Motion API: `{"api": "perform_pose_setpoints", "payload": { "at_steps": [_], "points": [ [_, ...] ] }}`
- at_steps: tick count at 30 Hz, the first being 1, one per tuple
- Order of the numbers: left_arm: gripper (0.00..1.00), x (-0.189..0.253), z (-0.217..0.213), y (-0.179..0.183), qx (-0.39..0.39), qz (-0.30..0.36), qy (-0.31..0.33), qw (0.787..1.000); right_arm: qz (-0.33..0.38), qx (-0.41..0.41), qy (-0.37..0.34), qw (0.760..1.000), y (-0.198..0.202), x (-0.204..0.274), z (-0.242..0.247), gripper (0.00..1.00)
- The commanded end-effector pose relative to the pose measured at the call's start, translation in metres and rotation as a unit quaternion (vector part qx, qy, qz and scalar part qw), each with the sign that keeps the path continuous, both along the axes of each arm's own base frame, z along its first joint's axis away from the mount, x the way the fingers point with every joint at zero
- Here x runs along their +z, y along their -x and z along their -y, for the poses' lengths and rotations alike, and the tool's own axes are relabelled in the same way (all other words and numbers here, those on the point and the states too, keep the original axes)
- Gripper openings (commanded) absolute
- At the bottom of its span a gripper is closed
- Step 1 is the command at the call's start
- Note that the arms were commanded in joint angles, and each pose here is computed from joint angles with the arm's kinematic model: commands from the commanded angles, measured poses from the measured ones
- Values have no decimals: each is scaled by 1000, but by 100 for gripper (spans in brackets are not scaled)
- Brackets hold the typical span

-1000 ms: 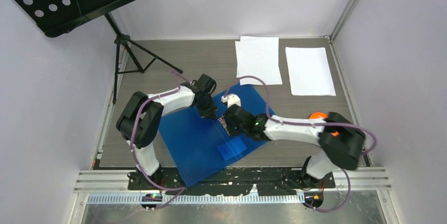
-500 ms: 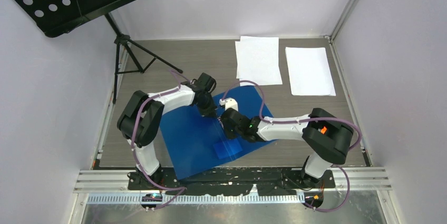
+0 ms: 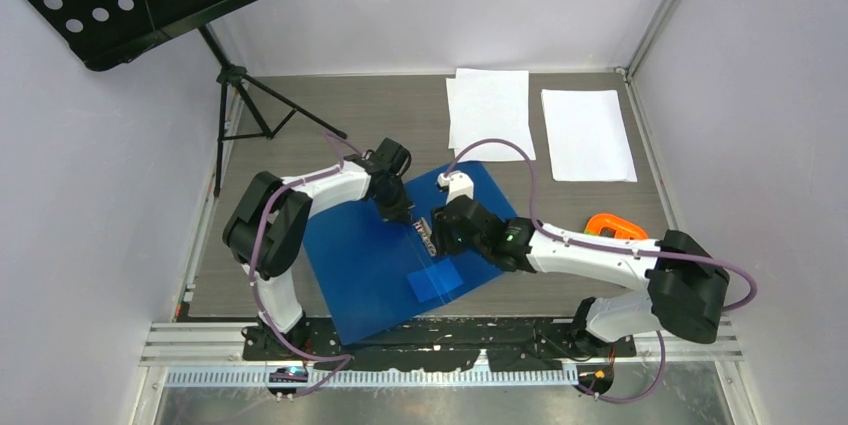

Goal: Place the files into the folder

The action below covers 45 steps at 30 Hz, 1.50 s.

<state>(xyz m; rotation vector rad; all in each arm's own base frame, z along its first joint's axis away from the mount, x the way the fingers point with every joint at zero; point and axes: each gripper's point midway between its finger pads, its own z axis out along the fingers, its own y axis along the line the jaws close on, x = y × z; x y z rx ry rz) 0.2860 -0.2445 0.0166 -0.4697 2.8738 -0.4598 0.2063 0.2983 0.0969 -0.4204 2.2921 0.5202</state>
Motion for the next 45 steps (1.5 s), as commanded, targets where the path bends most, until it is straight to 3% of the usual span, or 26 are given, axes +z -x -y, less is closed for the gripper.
{"api": "perform_pose_setpoints", "payload": {
  "at_steps": [1, 4, 10, 13, 20, 25, 27, 31, 34, 36, 41, 45],
  "points": [
    [5, -30, -27, 13, -5, -30, -67, 997, 58, -29, -18, 998, -17, 37, 4, 44],
    [5, -30, -27, 13, -5, -31, -66, 997, 56, -28, 5, 998, -20, 26, 3, 41],
    [5, -30, -25, 12, -5, -32, -64, 997, -71, 30, 119, 990, 11, -91, -4, 34],
    [5, -31, -25, 12, -5, -34, -64, 997, -106, 26, 152, 982, 24, -119, 6, 32],
    [5, -31, -26, 12, -4, -35, -65, 997, -70, -12, 129, 989, 13, -88, 13, 28],
    [5, -31, -27, 10, -3, -36, -64, 997, -41, -25, 108, 993, 1, -61, 10, 12],
    [5, -31, -28, 10, -3, -35, -63, 997, -41, -23, 101, 994, 1, -58, 9, 11],
    [5, -31, -29, 10, -3, -35, -64, 997, -50, -15, 68, 996, 5, -53, 2, 19],
    [5, -32, -29, 10, -3, -36, -63, 997, -49, -15, 36, 998, 4, -46, -1, 43],
    [5, -32, -28, 10, -3, -35, -61, 997, -52, -19, 23, 998, 1, -43, 0, 48],
    [5, -32, -28, 10, -3, -37, -61, 997, -56, -28, 11, 998, -8, -42, 2, 48],
    [5, -31, -27, 9, -3, -36, -59, 998, -68, -22, 17, 997, -7, -49, -2, 41]
  ]
}}
